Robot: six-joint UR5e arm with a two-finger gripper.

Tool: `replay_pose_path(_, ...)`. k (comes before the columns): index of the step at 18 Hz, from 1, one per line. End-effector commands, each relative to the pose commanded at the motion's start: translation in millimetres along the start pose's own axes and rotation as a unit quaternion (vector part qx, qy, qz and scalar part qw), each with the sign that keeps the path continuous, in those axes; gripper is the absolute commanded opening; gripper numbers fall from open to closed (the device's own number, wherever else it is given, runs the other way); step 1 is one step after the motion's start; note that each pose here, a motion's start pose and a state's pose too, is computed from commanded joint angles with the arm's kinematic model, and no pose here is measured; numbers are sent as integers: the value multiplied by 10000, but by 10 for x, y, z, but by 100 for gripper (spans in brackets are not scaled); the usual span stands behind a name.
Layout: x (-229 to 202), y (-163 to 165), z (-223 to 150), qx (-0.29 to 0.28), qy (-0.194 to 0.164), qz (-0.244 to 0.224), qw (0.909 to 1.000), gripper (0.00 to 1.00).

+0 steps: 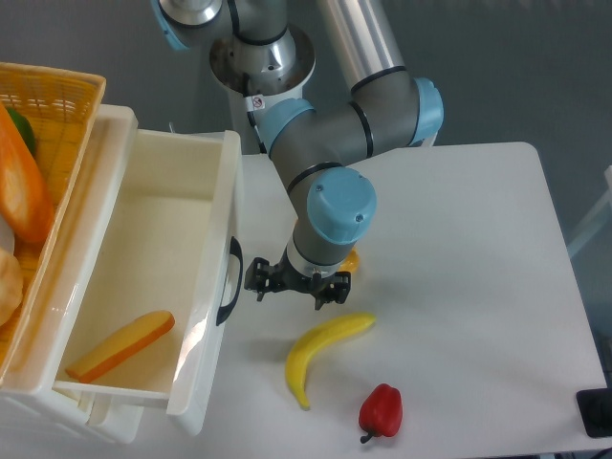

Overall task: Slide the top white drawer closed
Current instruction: 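Move the gripper toward the front face of the open white drawer, then push the drawer front with the gripper into the drawer unit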

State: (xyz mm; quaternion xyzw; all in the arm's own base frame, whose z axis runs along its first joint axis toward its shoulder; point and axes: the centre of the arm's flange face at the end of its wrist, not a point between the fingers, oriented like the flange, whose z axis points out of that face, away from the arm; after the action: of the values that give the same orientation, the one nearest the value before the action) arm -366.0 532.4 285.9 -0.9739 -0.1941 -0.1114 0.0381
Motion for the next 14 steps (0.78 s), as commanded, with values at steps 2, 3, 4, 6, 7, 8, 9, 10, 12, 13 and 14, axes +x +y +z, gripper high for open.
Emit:
replay_pose_path(2, 62, -12, 5, 3, 12, 38, 10000, 100)
replay_pose_path(3, 67, -11, -4, 13, 16, 40, 10000, 100)
replay_pose_path(4, 70, -12, -5, 20, 29, 40, 10000, 100)
replay_pose_path(6, 75, -16, -21, 40, 37, 44, 10000, 100)
replay_pose_path(7, 90, -24, -26, 58, 61, 53, 10000, 100)
replay_pose_path(8, 97, -25, -35, 75, 79, 55, 9999, 100)
replay_pose_path(9, 103, -25, -44, 88, 89, 57, 9999, 100)
replay_pose_path(10, 111, -22, -62, 105, 90, 60, 9999, 100)
replay_pose_path(12, 148, -29, -65, 120, 115, 84, 9998, 100)
replay_pose_path(13, 196, -38, -54, 114, 124, 114, 9998, 100)
replay_pose_path(14, 220, -41, -58, 120, 128, 131, 9998, 100)
